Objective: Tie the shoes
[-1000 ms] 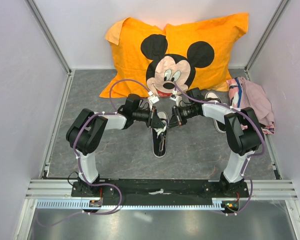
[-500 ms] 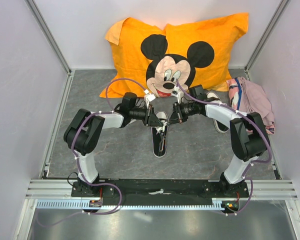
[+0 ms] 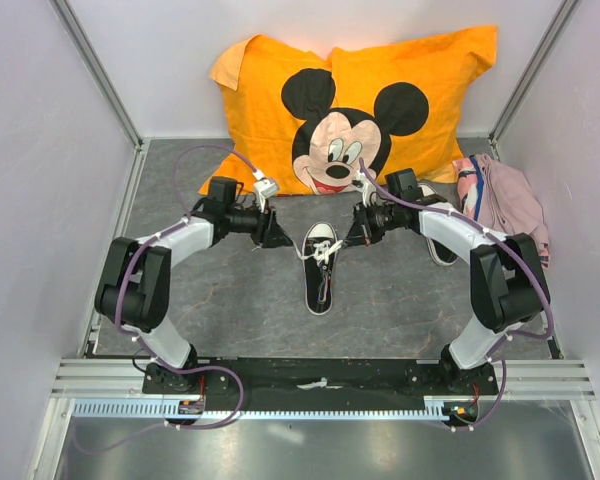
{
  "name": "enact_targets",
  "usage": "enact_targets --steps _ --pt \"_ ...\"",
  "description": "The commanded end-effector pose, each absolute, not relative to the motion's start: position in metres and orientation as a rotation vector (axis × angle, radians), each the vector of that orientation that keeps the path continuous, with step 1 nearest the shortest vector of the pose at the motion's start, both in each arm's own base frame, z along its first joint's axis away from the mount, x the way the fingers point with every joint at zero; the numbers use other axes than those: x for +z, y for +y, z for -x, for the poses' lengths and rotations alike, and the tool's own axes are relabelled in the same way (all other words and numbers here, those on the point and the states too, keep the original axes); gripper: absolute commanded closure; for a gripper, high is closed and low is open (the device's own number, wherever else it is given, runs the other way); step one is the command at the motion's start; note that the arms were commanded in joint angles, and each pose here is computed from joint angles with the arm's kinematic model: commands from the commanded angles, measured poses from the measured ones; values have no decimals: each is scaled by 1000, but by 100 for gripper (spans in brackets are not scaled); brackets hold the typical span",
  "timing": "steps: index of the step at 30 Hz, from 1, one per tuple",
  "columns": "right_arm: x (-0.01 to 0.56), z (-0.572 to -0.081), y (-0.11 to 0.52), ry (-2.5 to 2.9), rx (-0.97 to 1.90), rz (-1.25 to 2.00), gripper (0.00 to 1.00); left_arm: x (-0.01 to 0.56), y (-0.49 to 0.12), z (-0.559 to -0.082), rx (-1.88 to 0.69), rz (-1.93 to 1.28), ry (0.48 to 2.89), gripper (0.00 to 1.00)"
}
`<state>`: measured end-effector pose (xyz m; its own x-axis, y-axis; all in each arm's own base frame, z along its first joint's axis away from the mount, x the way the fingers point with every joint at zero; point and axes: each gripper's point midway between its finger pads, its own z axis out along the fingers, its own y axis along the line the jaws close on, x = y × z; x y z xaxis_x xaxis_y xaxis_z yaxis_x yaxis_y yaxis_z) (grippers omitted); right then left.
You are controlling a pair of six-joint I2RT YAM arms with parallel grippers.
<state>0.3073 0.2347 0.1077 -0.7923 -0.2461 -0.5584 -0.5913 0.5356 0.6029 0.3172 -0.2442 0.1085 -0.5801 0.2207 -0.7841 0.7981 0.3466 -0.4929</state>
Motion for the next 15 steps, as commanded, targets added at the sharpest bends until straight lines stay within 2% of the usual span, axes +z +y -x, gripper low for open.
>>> enact_targets --steps 1,5,15 --pt "123 -311 229 2313 1075 729 100 98 -204 -341 -861 -1171 1924 49" --pt "124 -313 226 2325 1045 726 100 79 -187 -369 -592 -1301 1917 48" --pt "127 -313 218 2343 974 728 100 34 -197 -385 -336 -1584 1908 48"
